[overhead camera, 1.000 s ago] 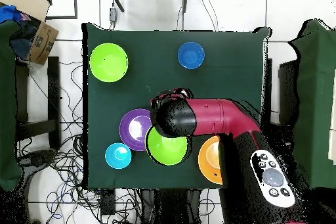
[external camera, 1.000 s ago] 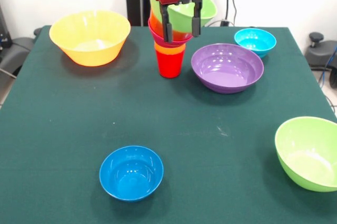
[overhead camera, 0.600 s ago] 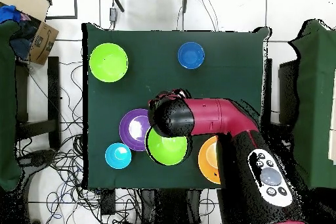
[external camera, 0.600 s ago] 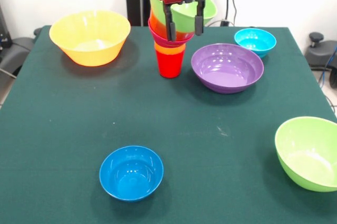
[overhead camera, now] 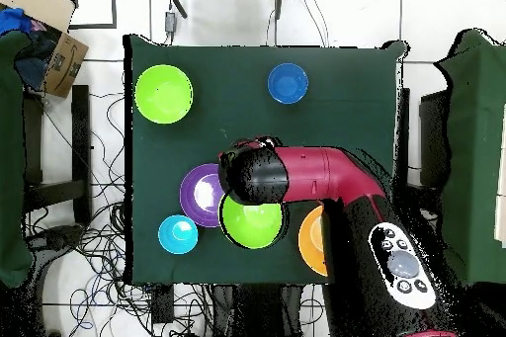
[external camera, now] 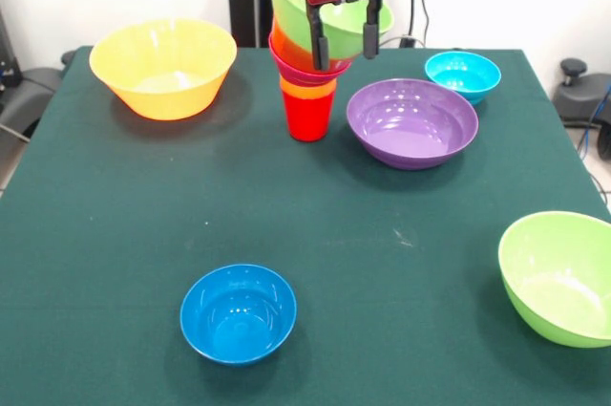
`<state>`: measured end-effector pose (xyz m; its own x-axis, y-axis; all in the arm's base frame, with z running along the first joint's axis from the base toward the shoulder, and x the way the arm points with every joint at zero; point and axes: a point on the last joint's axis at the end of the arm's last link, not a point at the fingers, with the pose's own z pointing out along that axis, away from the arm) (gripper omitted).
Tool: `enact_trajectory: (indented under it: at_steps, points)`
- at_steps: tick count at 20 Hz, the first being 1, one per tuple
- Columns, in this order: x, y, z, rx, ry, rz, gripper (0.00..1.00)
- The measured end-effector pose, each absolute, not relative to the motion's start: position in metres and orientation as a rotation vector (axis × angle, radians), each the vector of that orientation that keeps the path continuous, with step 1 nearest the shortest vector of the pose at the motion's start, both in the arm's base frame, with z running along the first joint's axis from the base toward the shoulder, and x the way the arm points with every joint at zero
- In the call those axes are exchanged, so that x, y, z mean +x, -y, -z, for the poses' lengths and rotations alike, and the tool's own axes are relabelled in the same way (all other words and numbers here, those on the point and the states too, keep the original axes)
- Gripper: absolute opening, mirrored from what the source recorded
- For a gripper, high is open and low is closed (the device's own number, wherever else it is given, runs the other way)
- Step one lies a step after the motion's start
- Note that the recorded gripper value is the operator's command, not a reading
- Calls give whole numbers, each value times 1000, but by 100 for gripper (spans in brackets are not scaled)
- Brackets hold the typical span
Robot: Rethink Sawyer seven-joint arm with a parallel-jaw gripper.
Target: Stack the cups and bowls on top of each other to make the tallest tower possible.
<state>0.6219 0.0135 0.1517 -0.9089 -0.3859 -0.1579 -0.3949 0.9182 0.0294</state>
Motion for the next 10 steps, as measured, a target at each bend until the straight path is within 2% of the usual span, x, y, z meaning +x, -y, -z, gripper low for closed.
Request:
enact_trajectory:
  at_steps: [10]
  points:
    - [613, -14, -157, -620, -2981, -65, 100]
